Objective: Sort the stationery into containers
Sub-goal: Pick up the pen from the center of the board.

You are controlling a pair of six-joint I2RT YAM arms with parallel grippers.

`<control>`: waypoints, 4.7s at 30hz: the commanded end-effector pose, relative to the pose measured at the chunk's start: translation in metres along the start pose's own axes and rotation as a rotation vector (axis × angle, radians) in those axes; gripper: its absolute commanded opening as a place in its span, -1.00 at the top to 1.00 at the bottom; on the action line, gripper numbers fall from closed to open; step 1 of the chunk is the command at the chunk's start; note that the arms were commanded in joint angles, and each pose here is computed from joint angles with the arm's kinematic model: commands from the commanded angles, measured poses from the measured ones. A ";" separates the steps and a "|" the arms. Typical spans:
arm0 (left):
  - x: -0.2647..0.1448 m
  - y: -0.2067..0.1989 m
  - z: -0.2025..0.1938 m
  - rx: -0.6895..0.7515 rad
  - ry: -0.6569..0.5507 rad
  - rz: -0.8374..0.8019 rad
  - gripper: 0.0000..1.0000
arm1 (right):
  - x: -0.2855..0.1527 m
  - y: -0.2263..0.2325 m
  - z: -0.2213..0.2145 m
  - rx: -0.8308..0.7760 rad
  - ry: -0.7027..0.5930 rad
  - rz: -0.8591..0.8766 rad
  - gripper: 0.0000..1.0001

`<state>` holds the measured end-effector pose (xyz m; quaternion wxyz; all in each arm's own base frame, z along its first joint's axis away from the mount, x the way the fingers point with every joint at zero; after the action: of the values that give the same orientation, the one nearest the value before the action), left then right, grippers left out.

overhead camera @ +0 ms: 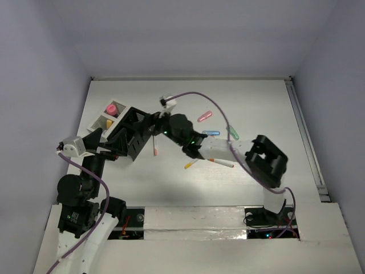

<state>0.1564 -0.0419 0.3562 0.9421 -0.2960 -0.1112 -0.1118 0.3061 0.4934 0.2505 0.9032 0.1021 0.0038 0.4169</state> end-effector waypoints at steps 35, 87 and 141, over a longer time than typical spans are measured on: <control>-0.027 -0.032 0.013 -0.078 -0.017 -0.213 -0.98 | -0.354 -0.227 0.013 0.044 1.180 -0.738 -0.34; 0.018 -0.269 -0.450 0.590 1.148 -0.947 -0.64 | -0.401 -0.064 0.256 0.040 0.101 -0.234 -0.60; 0.052 -0.319 -0.496 0.674 1.028 -1.060 1.00 | -0.425 -0.078 0.245 -0.067 -0.144 -0.329 -0.99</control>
<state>0.1731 -0.5845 0.0593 0.6857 0.2578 0.2513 -0.6325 0.1208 0.0924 0.4053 0.9569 0.0917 0.0555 0.2699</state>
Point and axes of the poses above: each gripper's point midway between its finger pads, its own x axis out along the fingers, its own y axis along the line the jaws close on, z = x × y, the point moved 4 cm from there along -x, back along the fingers, and after that the axes turned 13 degrees about -x, right-handed, at the moved point
